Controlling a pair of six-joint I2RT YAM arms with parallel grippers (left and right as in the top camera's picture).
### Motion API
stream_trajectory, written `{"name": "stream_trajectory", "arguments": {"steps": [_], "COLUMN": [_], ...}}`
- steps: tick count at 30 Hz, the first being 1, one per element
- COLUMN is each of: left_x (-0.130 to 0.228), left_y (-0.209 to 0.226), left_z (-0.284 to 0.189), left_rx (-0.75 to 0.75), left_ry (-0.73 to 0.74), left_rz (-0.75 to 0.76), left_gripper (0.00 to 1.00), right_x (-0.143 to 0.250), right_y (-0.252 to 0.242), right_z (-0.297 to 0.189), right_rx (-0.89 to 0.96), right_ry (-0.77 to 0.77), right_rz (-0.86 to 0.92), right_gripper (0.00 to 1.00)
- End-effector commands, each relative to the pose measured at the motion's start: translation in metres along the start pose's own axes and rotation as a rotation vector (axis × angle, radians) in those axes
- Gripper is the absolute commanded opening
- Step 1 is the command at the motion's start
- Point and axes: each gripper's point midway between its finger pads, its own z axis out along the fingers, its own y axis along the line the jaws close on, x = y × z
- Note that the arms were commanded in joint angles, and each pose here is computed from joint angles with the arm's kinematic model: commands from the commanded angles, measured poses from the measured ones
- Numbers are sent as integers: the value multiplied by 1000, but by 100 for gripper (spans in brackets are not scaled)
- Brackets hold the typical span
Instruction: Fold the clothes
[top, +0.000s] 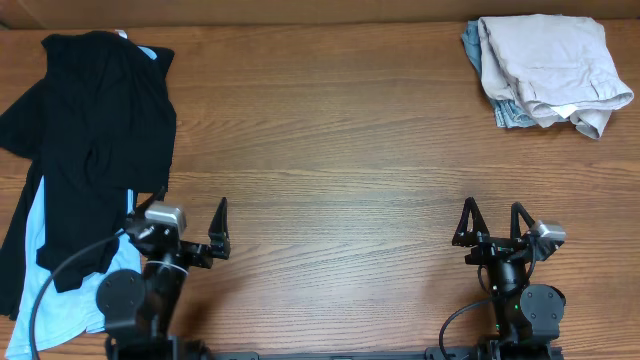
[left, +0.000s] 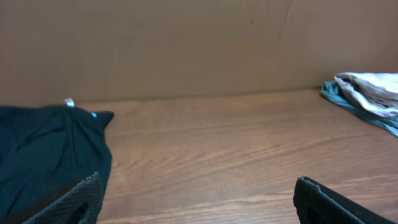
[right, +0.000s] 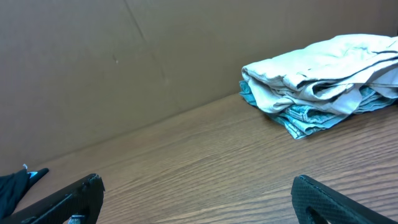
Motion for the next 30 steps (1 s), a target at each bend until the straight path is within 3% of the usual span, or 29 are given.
{"name": "stream_trajectory", "arguments": {"steps": [1, 8, 17, 30], "left_x": [4, 4, 14, 72], "left_y": [4, 11, 22, 30], "left_z": [-1, -6, -11, -2], "left_rx": [-46, -114, -183, -218], "left_ry": [-67, -200, -252, -52], "left_rz": [-6, -19, -19, -42], "left_gripper": [100, 100, 100, 100], "right_x": [1, 1, 1, 1], "right_y": [-1, -1, -1, -1], "right_z": [0, 0, 0, 0], "right_rx": [2, 2, 2, 2], "right_ry": [-6, -6, -6, -7], "right_rz": [0, 0, 0, 0], "right_gripper": [100, 100, 100, 100]}}
